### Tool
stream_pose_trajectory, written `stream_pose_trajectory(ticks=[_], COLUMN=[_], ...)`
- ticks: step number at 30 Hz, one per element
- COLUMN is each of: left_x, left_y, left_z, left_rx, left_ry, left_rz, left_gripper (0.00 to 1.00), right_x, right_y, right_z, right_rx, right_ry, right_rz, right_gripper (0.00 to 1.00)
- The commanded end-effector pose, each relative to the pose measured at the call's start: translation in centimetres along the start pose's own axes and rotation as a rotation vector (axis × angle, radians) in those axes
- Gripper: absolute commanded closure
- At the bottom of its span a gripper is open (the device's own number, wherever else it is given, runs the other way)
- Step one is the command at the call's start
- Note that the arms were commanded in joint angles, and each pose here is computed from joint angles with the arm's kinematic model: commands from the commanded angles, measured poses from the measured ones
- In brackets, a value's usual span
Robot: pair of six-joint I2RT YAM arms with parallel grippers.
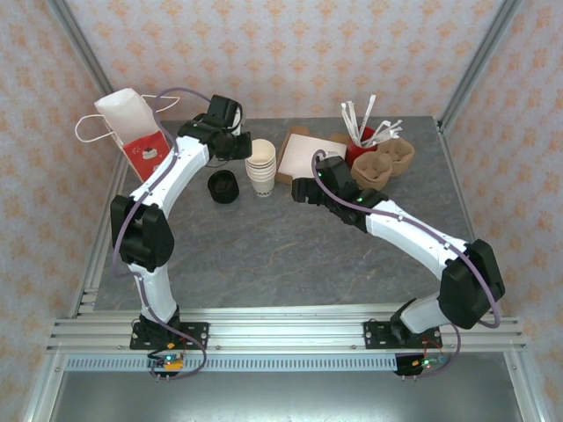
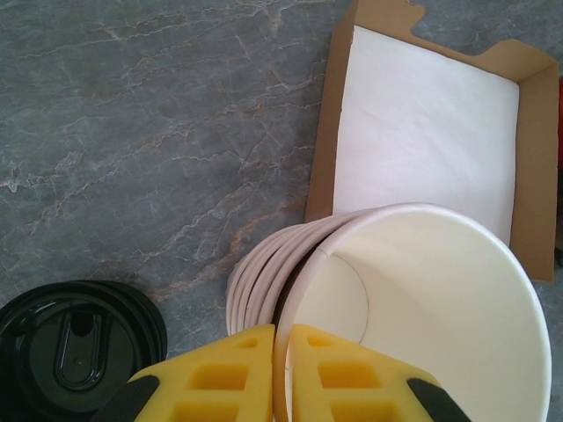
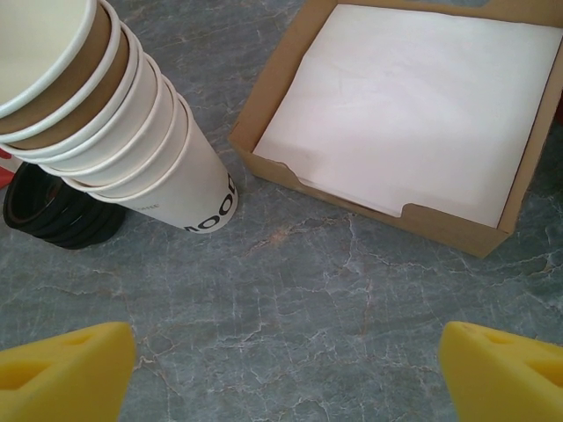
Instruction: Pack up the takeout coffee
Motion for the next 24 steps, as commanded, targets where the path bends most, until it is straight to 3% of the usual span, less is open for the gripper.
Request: stream_pose_trajectory(ticks=[1,11,16,20,24], left_x=[0.7,1.9,1.7,-0.2,-4.2], left_y=[-1.4,-5.6,-10.1,-13.8,-14.7], left_z=[-0.5,-1.3,-2.1,-2.9,-3.5], left_rx=[-0.005,-0.006,-0.055,-0.117,-0.138], left_ry=[0.009,0.017,0.010,0.003,0.024], left_rz=[-0.022,-0.114,-0.195,-0.265,-0.260], left_gripper=[0.89,0.93,0.95,0.95,0.95], right_x=[0.8,0.5,1.0,2.1,3.2], right_y=[-0.8,-0.9,-2.3,-4.7,-7.1], right_z=[0.4,0.2,-0.3,-0.9,-2.2], right_rx=[0.000,-0.009,-0.046,-0.101,-0.141], right_ry=[0.012,0.015,-0.011,-0.055,-0.067], right_rz=[-0.017,-0.010,-0.039,-0.101,-0.153], right_gripper=[0.10,0.10,0.09,0.08,0.06])
Point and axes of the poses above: each hand's point on the last joint's axis, 136 mm out from that joint toward the fingers, its own y axis out along the fingers, its own z axis along the line the jaws close on, x = y × z, the point moved 9 cm from there along -y, back along the fingers, and after that the axes turned 2 degrees about -y, right-handed, at the moved point
